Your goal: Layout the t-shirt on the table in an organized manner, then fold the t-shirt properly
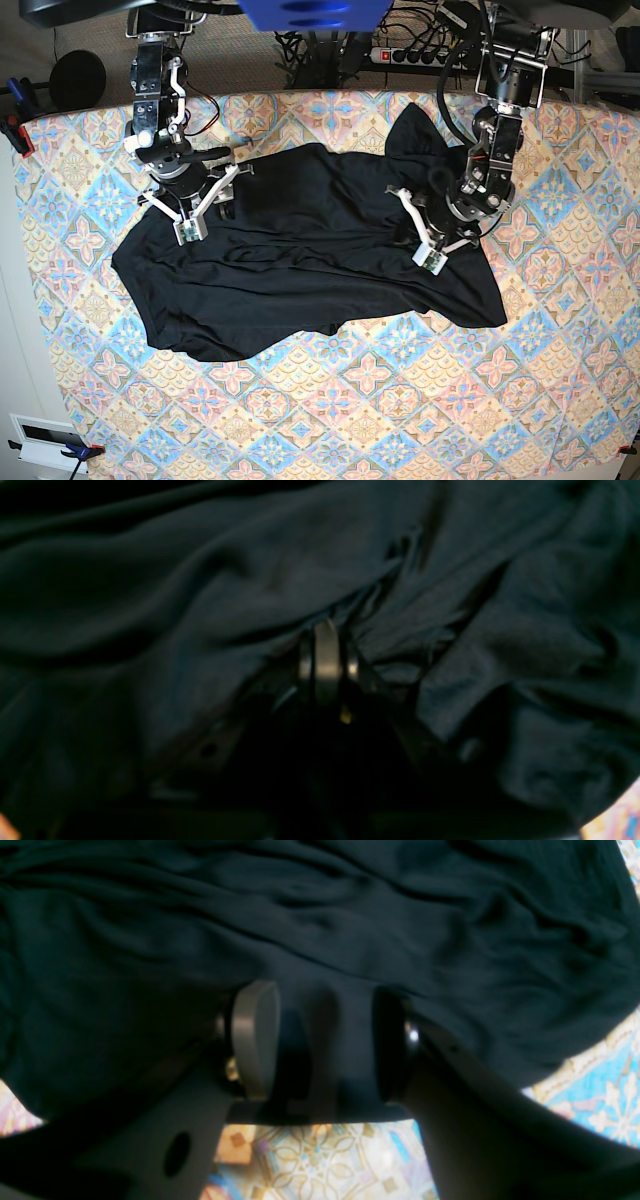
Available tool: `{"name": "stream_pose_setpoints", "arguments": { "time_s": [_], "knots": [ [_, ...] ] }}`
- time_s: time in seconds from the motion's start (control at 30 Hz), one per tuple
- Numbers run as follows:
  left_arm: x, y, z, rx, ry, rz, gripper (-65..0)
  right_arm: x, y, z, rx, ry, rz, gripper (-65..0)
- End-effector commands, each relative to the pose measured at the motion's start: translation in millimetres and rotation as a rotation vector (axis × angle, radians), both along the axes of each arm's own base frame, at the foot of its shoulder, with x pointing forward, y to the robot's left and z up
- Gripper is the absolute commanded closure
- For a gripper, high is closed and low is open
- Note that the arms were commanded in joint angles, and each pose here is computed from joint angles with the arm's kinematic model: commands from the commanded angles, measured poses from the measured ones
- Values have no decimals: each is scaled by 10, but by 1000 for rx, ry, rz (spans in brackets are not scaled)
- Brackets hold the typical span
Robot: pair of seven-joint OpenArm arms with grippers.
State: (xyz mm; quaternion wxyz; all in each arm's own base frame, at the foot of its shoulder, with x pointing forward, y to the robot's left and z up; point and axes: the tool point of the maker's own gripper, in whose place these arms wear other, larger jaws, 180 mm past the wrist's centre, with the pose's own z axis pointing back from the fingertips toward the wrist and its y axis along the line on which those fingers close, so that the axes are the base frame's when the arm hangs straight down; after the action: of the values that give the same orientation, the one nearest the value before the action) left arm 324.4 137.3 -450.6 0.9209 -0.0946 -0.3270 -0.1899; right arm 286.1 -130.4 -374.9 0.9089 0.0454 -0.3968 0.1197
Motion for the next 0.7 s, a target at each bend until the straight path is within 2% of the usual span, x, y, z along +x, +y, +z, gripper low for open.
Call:
{"name": "stream_pose_setpoints", "arguments": {
  "time_s": [0.0,0.17,0.37,0.57,0.67],
  "knots": [
    [-424,901,-354,347,230,106,0,81,-1,122,8,-48,2,-289],
    [-296,1120,-252,379,210,130,0,74,-1,128,6,-50,3,-289],
    [-165,1383,-267,360,196,215,0,69,6,131,6,-50,5,-289],
    [-163,1322,-319,347,201,208,0,69,13,144,7,-54,7,-289],
    [-175,1157,-371,318,208,198,-12,80,30,194,6,-67,12,-289]
  ]
}}
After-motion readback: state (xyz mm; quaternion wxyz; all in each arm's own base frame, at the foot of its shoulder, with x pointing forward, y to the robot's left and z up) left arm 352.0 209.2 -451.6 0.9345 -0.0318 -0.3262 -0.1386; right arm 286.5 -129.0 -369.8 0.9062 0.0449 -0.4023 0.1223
